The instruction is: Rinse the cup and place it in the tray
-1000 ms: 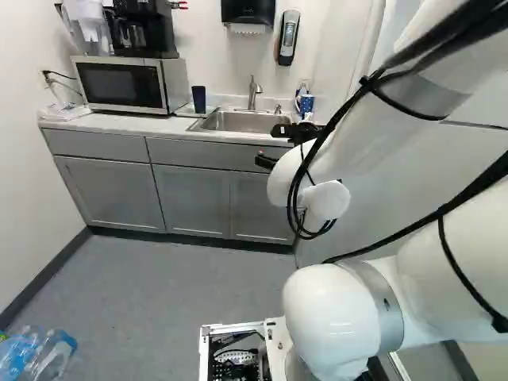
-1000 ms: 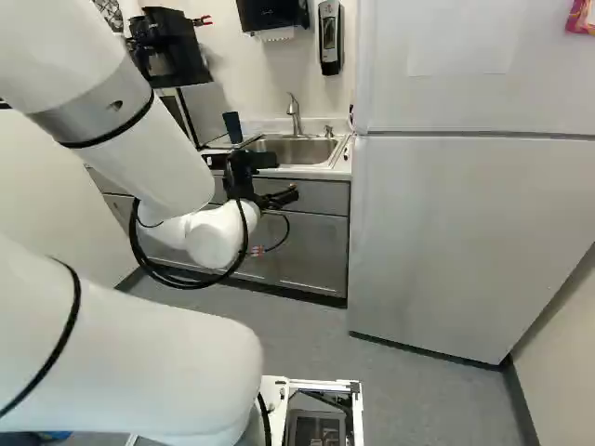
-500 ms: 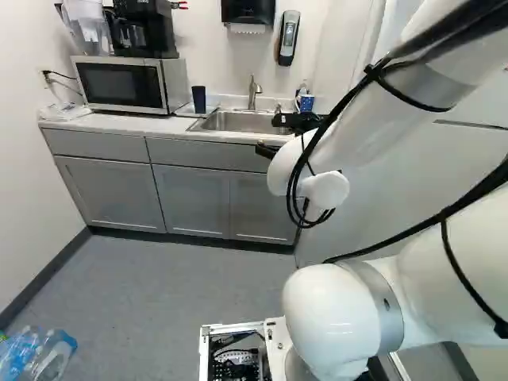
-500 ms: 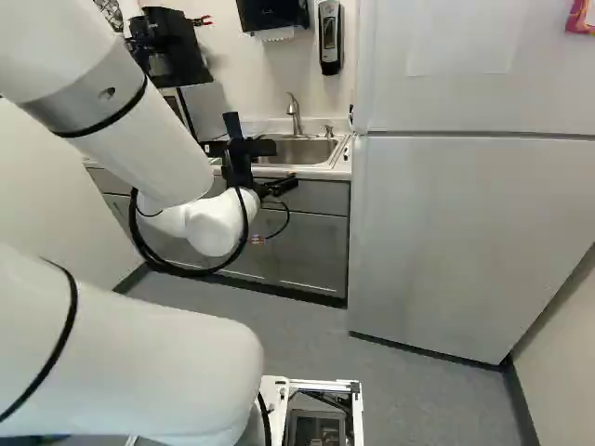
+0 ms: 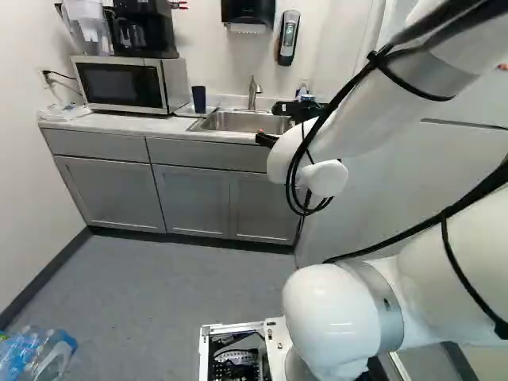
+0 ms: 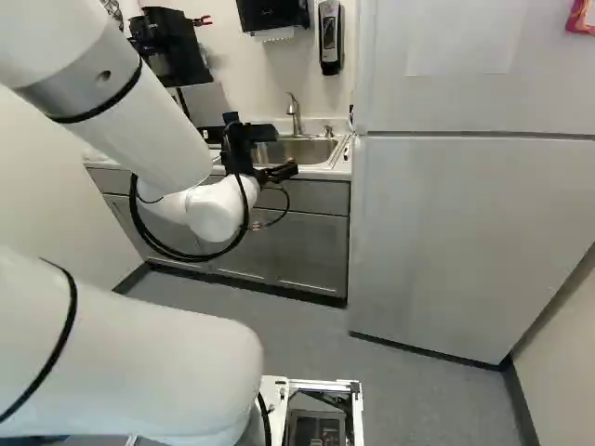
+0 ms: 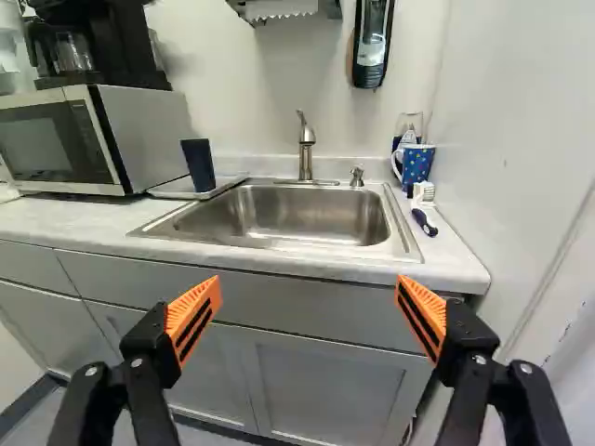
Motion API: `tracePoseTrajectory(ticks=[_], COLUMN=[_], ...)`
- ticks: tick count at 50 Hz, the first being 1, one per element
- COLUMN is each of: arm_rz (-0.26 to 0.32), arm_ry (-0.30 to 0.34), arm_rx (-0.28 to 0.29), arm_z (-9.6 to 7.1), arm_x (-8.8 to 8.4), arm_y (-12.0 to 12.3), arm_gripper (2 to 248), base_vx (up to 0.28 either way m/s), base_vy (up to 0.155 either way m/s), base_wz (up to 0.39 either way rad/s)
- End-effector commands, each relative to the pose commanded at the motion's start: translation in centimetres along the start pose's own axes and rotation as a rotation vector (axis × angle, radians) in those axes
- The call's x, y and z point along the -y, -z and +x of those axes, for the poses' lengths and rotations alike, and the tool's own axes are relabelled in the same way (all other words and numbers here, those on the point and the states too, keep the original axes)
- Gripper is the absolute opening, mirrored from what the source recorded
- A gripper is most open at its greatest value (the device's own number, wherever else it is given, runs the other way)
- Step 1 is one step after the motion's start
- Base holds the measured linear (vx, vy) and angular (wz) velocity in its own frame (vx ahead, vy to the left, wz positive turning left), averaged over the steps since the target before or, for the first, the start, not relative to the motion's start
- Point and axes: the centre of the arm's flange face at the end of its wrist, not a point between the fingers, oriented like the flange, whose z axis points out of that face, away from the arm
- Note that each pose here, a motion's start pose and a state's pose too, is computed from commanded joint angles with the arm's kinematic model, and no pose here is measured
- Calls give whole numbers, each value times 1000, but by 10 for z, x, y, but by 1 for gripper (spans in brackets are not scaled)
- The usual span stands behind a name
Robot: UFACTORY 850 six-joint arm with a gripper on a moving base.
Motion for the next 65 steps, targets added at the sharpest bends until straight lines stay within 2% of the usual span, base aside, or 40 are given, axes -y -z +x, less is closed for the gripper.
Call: tracePoseTrajectory(ticks=[65], arm_rz=[0], arm_ry=[0], arm_rx=[-14], arm_z=[64], arm_x=[0], arm_y=[-40], arm_gripper=[247], base_vx=[0], base_vy=[0], base_wz=[0])
